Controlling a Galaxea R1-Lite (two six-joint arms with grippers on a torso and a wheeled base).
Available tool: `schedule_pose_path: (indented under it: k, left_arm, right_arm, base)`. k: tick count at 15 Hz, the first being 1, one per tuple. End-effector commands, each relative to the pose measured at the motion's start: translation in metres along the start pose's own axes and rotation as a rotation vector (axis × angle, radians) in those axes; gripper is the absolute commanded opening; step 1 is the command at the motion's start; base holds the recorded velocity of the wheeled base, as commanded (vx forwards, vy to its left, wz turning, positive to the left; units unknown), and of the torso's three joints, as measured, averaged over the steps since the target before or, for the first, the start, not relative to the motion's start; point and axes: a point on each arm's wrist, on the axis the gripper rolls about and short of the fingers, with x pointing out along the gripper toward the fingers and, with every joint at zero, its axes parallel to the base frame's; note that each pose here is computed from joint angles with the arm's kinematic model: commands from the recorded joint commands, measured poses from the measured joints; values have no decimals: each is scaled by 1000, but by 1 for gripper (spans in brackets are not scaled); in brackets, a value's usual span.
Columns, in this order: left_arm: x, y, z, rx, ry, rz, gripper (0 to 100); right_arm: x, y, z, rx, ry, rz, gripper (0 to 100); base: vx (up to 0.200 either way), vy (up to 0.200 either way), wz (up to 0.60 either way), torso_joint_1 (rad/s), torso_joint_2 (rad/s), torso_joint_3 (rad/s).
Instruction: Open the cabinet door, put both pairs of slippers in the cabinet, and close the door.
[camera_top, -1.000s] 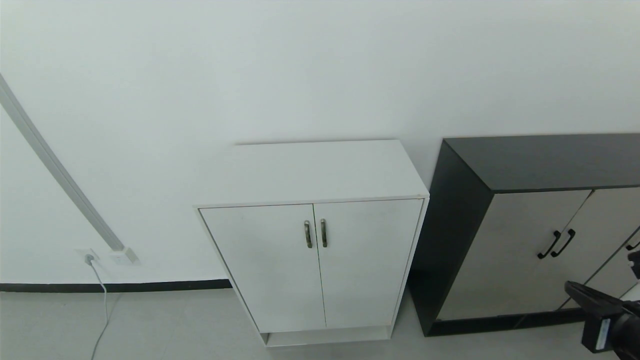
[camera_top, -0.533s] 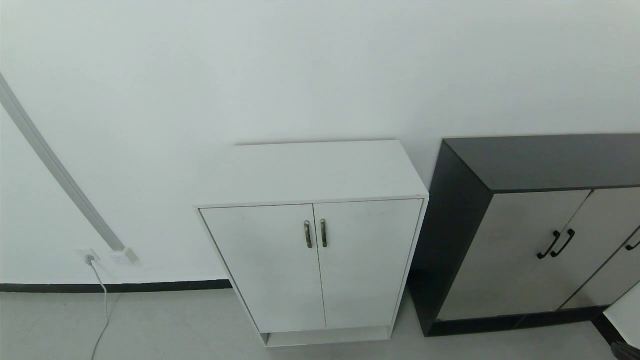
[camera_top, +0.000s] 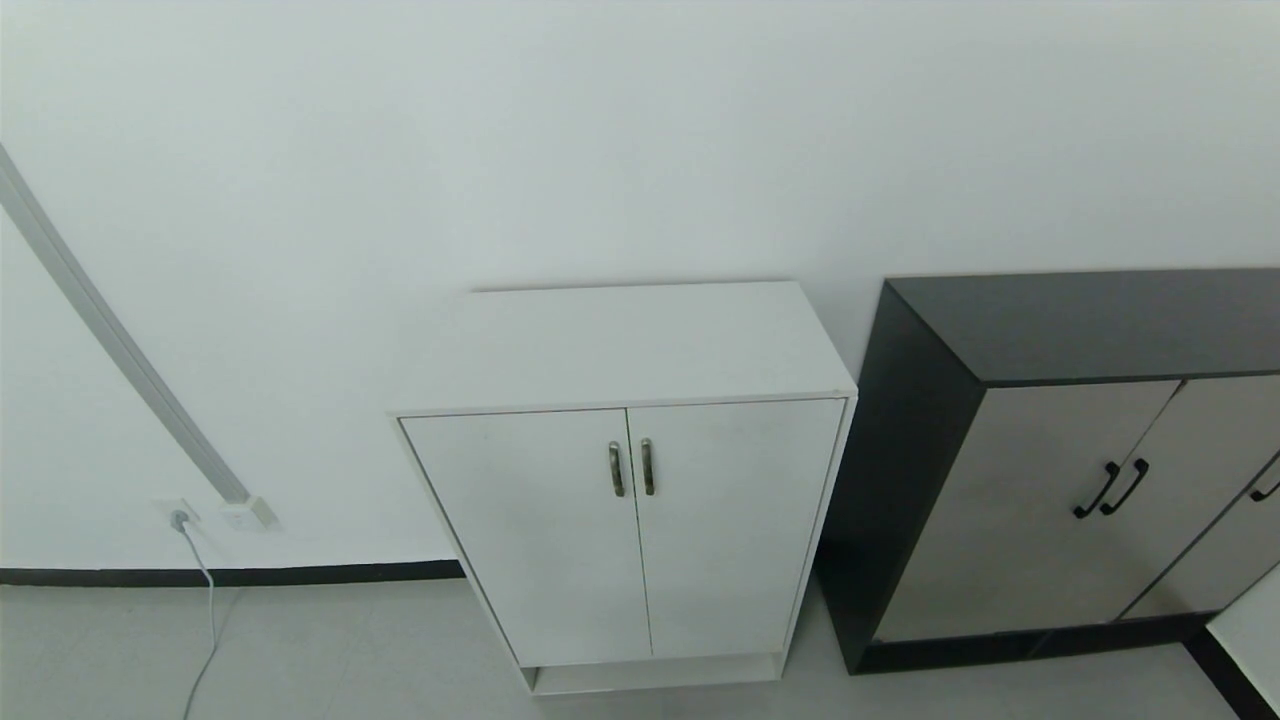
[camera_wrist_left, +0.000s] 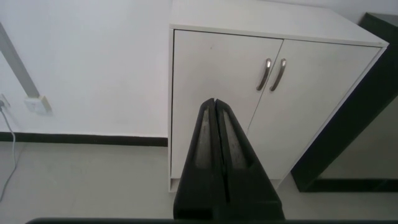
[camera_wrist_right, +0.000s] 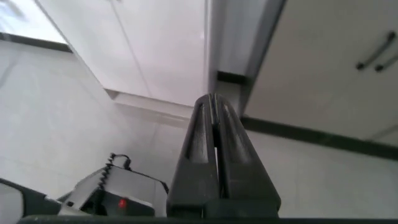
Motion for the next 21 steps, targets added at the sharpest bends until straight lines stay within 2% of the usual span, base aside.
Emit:
schedule_pose_path:
  k: [1, 5, 9, 15, 17, 21]
  left_arm:
    - [0, 0, 0, 0, 0, 1, 0]
    - [0, 0, 0, 0, 0, 1, 0]
    - [0, 0, 0, 0, 0, 1, 0]
    - [0, 0, 0, 0, 0, 1, 0]
    - [0, 0, 0, 0, 0, 1, 0]
    - [0, 0, 0, 0, 0, 2, 0]
  right_arm:
    - [-1, 0, -4, -1, -4, 2, 0]
    - [-6, 2, -14, -8, 21, 45, 0]
    - [-8, 2, -15, 6, -6, -15, 0]
    - [-16, 5, -18, 34, -117, -221, 0]
    - [-19, 6, -20, 29, -166, -236, 0]
    - [-20, 7, -20, 36, -178, -232, 0]
  base:
    - [0, 0, 0, 0, 0, 0]
    - [0, 0, 0, 0, 0, 0]
    - [0, 0, 0, 0, 0, 0]
    - [0, 0, 0, 0, 0, 0]
    - [0, 0, 0, 0, 0, 0]
    - [0, 0, 0, 0, 0, 0]
